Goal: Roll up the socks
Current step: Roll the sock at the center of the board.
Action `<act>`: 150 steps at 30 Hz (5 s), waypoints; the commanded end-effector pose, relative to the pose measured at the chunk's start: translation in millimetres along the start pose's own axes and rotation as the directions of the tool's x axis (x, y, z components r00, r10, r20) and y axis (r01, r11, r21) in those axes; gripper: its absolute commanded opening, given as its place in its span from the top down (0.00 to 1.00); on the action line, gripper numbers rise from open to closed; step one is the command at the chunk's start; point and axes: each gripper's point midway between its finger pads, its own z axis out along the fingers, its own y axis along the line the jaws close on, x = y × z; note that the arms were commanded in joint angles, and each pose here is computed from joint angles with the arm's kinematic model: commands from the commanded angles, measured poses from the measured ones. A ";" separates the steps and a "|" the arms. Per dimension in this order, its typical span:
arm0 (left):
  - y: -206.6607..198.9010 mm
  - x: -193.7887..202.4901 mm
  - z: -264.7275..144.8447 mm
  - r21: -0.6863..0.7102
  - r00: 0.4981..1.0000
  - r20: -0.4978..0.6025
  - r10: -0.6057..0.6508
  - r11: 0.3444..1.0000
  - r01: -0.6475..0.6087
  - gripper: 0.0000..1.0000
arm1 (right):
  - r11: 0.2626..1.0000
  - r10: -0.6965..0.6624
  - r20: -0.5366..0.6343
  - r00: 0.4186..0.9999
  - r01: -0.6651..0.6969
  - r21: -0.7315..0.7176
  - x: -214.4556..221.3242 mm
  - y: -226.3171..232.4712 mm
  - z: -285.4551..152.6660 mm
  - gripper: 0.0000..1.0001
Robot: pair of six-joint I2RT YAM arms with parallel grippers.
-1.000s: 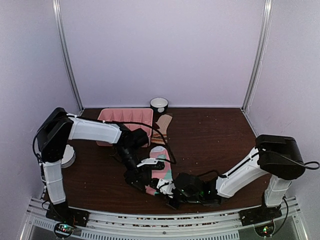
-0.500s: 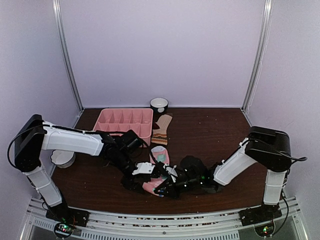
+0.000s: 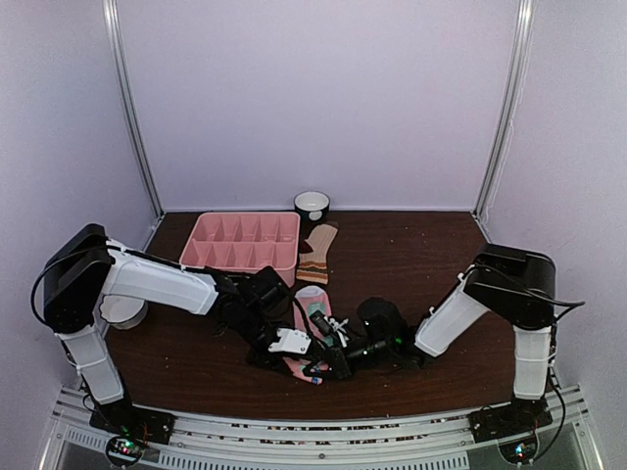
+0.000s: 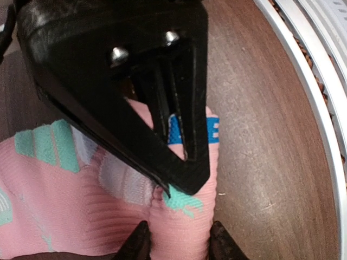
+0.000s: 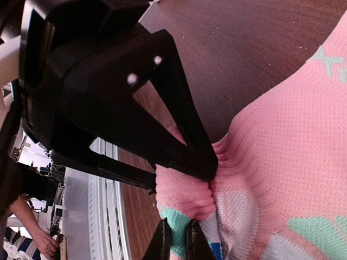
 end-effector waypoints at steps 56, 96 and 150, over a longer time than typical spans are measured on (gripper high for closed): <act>-8.1 25.6 26.2 0.505 0.791 -0.204 -0.577 0.630 0.590 1.00 | 0.317 -0.891 -0.183 0.416 0.858 0.404 22.7 65.5 -20.1 0.31; 4.2 -11.0 -30.1 0.122 0.985 0.111 -0.131 0.986 0.117 0.43 | 0.947 -0.174 -0.084 0.981 0.190 0.259 34.4 -35.8 -3.2 0.98; -25.0 11.7 19.7 0.426 0.926 -0.135 -0.352 0.823 0.375 0.97 | 0.607 -0.641 -0.140 0.755 0.610 0.509 39.1 -5.6 -79.7 0.57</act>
